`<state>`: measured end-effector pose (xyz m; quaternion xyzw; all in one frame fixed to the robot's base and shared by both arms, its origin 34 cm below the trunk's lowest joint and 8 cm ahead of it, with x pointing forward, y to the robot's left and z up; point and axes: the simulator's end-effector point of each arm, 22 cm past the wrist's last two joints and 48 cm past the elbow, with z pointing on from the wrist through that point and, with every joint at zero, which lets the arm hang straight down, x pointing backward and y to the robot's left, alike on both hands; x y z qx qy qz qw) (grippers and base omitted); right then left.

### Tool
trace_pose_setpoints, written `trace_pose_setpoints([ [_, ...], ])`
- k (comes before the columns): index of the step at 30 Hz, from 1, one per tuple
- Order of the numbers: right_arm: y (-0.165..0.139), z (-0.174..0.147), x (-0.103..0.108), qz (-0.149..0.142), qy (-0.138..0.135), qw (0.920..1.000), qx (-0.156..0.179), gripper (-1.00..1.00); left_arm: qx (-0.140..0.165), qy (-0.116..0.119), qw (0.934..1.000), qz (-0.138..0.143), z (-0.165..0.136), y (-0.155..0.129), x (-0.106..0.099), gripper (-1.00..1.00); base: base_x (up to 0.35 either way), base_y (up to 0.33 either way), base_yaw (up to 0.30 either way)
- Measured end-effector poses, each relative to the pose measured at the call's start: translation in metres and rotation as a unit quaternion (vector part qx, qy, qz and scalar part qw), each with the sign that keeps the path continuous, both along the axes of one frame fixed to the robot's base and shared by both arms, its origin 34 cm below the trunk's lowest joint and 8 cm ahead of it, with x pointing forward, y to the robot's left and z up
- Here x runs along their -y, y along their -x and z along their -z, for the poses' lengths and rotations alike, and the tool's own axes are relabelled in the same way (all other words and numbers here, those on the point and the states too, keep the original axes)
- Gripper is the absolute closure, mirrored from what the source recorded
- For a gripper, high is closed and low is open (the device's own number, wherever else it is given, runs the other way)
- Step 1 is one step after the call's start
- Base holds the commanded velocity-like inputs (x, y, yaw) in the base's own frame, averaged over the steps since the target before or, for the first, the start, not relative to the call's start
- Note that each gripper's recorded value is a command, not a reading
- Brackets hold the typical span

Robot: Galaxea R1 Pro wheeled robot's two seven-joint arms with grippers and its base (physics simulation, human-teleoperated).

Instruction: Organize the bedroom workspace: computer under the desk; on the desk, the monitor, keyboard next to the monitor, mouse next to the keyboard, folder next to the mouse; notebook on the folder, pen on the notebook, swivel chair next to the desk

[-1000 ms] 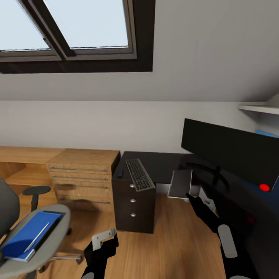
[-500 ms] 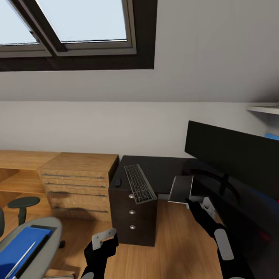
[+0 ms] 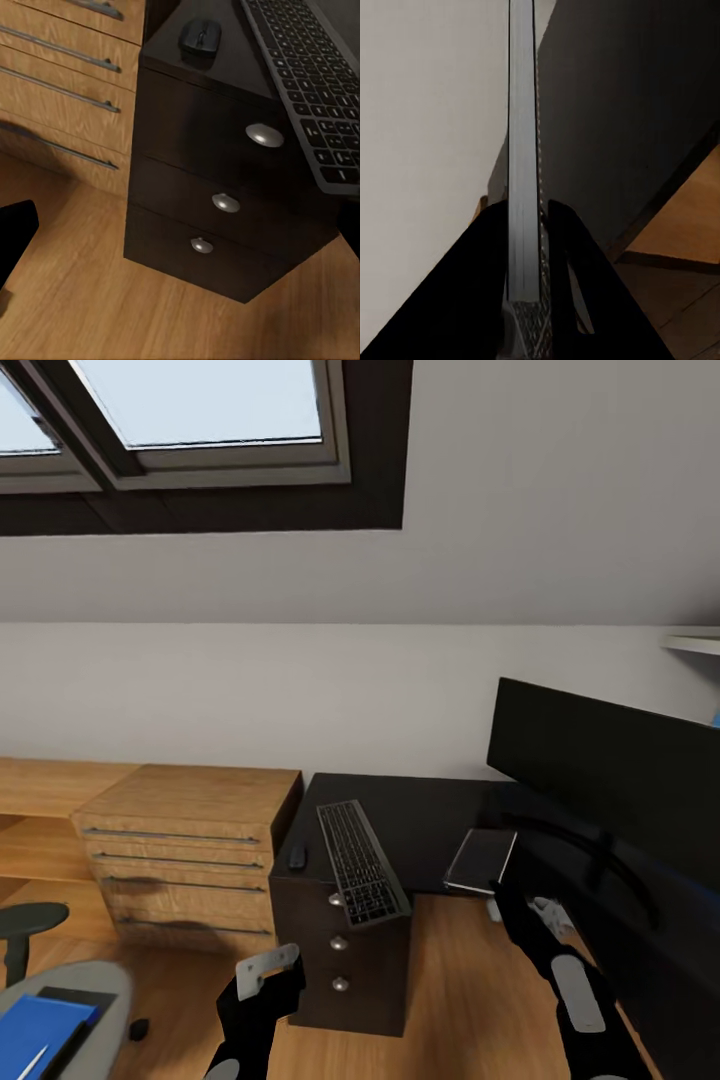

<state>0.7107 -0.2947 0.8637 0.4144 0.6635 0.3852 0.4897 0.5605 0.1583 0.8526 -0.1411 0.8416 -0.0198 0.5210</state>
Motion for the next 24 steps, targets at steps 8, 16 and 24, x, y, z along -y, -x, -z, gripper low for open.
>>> trace_pose_setpoints([
  [8,0.005,0.023,-0.017,-0.008,-0.067,0.9974,-0.023,1.0,-0.002,0.002,1.0,0.003,0.0,0.0,0.002,-1.0,0.26,0.0,0.0],
  [16,0.002,0.008,-0.023,-0.003,-0.168,0.9859,0.004,1.0,0.006,0.011,0.9999,0.002,-0.006,-0.001,0.004,-1.0,0.025,0.0,0.0],
  [24,-0.002,0.001,-0.013,0.0,-0.166,0.9857,0.028,1.0,0.006,0.012,0.9999,-0.001,0.006,-0.002,0.002,-1.0,0.001,0.0,0.0],
])
